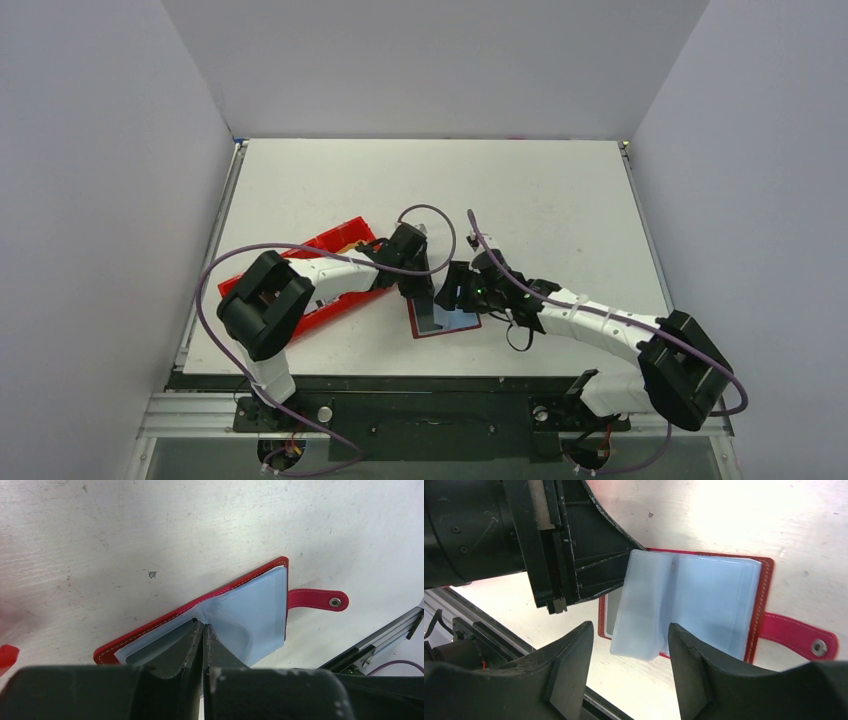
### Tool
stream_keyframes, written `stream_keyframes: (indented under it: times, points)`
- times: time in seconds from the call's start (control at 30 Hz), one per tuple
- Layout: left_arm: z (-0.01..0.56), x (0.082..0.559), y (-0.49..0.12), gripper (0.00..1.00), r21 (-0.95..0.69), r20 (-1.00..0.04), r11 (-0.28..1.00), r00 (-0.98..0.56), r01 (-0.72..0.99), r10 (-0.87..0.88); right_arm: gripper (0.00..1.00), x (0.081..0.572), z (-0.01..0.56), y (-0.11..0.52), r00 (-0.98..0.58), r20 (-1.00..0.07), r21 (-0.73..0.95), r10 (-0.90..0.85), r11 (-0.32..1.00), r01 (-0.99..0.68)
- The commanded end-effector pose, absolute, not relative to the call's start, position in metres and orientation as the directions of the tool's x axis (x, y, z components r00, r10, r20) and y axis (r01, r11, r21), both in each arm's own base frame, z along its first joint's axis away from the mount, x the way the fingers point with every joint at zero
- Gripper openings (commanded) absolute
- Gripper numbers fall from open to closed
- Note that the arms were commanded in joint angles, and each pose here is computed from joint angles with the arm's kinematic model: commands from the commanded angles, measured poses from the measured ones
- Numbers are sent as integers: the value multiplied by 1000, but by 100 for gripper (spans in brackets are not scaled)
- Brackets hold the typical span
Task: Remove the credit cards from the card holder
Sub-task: Remove the credit card from the card holder.
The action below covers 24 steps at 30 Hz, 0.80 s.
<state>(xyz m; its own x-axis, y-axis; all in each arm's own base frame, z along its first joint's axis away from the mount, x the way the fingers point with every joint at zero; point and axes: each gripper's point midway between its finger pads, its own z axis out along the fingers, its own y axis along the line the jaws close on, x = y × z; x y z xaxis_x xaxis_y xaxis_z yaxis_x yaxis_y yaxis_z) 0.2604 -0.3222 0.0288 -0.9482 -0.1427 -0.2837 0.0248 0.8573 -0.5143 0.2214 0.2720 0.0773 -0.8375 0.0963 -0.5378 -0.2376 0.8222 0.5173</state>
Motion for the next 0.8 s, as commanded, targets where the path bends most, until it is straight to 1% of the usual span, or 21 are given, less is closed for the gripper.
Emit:
stream_keyframes:
  times: [0.0, 0.23, 0.37, 0.63, 0.77]
  points:
    - [51, 267, -342, 0, -572, -311, 818, -940, 64, -143, 53, 237, 109, 254, -774, -609, 495, 172, 845, -202]
    - [62, 263, -354, 0, -588, -320, 803, -940, 96, -122, 54, 247, 129, 211, -700, -659, 452, 274, 888, -79]
    - [70, 261, -362, 0, -597, -330, 794, -937, 116, -111, 54, 248, 126, 196, -694, -654, 441, 301, 897, -27]
    - [59, 255, -377, 0, -587, -305, 798, -950, 135, -64, 54, 248, 125, 190, -694, -646, 441, 317, 898, 0]
    - [61, 255, -374, 0, -569, -308, 811, -950, 133, -60, 54, 246, 122, 193, -710, -635, 441, 305, 898, -9]
